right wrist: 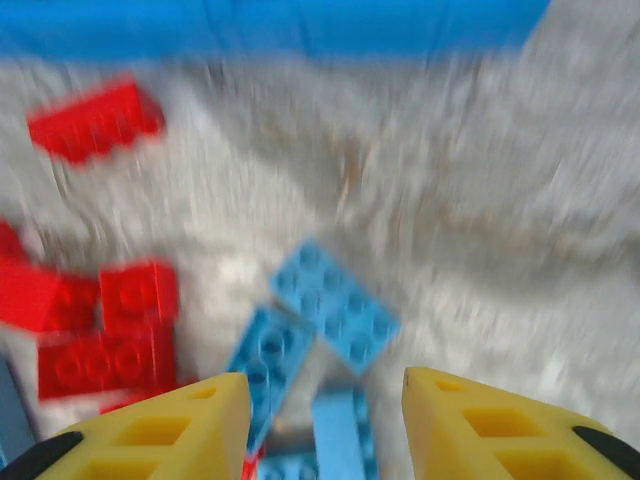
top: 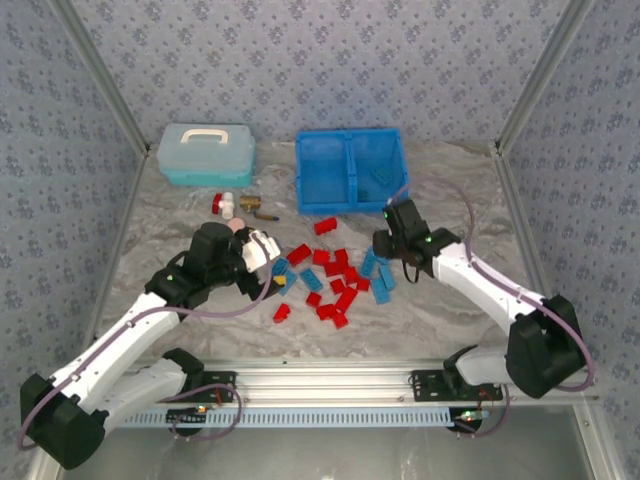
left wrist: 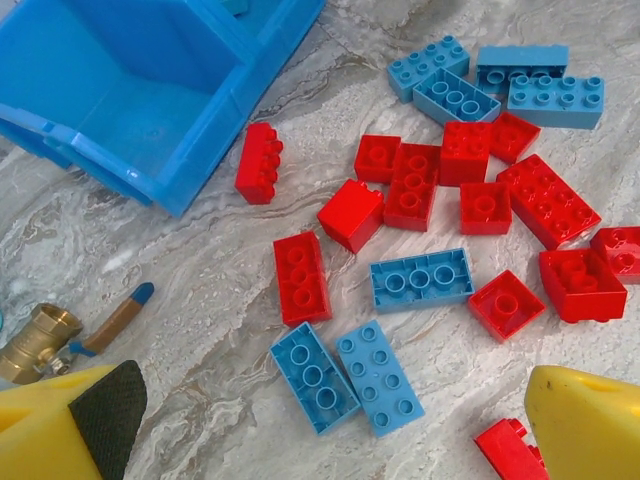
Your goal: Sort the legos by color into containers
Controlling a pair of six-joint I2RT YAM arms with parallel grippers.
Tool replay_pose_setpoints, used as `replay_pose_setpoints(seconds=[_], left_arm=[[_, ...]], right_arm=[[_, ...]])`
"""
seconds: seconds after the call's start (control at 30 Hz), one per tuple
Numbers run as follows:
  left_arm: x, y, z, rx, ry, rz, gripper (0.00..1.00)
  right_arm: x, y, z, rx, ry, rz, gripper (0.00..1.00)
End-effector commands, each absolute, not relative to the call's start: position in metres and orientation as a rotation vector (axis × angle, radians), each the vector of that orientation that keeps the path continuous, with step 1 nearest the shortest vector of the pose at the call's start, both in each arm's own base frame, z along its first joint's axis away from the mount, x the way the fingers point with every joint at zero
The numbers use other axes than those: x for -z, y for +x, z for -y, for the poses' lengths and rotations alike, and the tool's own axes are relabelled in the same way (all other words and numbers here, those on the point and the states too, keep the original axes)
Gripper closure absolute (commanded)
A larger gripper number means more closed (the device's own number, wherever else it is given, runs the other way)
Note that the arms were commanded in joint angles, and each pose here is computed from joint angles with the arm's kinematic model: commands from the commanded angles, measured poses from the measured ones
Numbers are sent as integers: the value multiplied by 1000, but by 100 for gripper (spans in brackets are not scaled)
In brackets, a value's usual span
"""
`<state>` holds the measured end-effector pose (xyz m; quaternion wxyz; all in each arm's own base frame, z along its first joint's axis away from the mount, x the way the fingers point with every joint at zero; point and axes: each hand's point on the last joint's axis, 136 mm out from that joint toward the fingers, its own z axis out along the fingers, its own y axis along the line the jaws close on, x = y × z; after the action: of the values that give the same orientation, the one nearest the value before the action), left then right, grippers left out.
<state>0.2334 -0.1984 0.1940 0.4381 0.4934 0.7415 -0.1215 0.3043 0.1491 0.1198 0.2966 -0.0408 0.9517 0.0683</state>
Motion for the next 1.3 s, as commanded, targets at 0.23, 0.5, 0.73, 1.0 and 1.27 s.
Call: replay_pose_setpoints(seconds=[0.23, 0.5, 0.73, 1.0, 1.27], left_arm=[[-196, 230, 205, 330, 1256, -1819, 1], [-196, 230, 204, 325, 1256, -1819, 1], [-197, 231, 203, 320, 1252, -1816, 1], [-197, 230, 203, 319, 1253, -1814, 1], [-196, 230, 203, 318, 1254, -1818, 1]], right_arm=[[-61, 265, -148, -147, -126, -2735, 52], [-35, 274, -132, -32, -84, -2778, 58], [-14, 269, -124, -16, -32, -2822, 67], [-27, 270, -114, 32, 19, -2793, 78], [-94, 279, -111, -29, 57, -2636, 78]])
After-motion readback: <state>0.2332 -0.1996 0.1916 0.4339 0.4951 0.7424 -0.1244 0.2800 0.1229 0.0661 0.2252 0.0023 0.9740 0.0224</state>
